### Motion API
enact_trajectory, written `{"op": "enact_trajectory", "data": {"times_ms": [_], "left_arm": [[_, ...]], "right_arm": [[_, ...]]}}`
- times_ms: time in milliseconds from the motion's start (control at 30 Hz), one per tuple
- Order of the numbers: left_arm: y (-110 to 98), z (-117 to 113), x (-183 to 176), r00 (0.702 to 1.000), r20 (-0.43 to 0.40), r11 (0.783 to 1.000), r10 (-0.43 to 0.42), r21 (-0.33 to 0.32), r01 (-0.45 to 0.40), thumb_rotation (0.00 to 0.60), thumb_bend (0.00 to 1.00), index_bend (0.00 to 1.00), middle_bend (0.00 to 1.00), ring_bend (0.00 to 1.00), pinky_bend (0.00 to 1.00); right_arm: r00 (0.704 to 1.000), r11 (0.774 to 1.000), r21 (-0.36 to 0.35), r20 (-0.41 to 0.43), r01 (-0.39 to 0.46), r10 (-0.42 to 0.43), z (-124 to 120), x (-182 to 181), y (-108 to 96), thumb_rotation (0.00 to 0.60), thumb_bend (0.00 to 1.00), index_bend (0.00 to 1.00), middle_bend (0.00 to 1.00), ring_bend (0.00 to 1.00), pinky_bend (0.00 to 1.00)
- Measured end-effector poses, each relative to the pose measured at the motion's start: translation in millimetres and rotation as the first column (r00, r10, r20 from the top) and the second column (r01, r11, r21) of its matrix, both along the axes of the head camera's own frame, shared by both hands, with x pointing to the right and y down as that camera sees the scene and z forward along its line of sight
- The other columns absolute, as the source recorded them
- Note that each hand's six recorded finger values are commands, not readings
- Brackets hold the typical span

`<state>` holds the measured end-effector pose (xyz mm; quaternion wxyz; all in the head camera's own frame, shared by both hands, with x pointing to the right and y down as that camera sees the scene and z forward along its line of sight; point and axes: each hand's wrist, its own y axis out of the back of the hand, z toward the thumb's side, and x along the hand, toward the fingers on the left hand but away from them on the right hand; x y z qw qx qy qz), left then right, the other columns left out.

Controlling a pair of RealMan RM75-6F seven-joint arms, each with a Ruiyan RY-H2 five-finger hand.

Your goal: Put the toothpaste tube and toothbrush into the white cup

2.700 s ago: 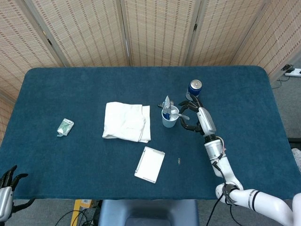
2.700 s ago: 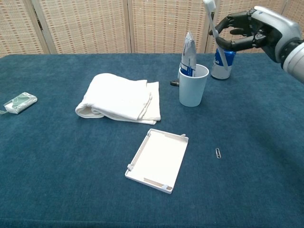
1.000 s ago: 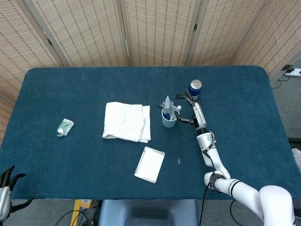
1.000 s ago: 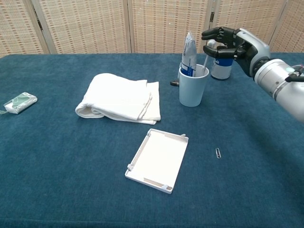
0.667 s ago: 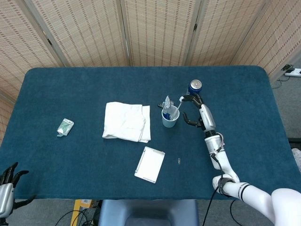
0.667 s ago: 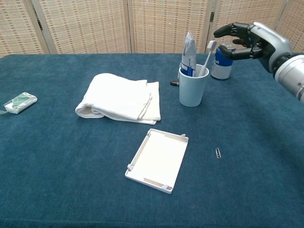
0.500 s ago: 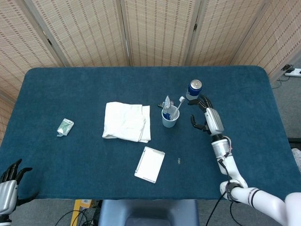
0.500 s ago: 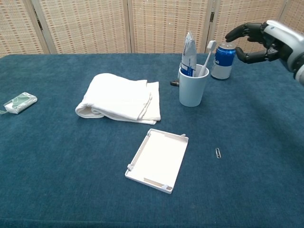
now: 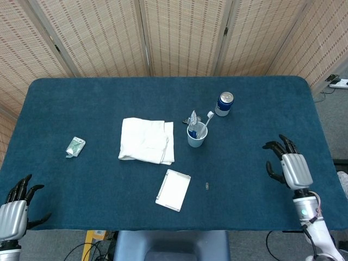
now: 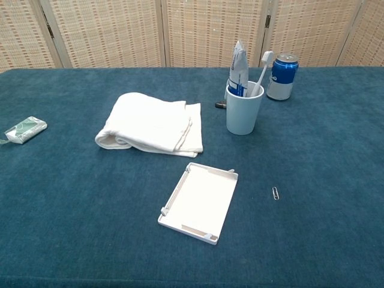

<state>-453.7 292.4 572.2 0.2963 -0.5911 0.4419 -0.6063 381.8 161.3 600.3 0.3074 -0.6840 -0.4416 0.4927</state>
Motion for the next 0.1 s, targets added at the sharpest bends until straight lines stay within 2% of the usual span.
{"op": "enact_trajectory", "data": {"times_ms": [100], "left_arm": [[-7, -4, 7, 1.000, -0.012, 0.999, -0.004, 0.041, 0.005, 0.600, 0.13, 0.28, 0.05, 0.02, 0.15]], "right_arm": [[1.000, 1.000, 0.014, -0.011, -0.017, 0.017, -14, 15, 17, 0.600, 0.43, 0.30, 0.27, 0.06, 0.12]]}}
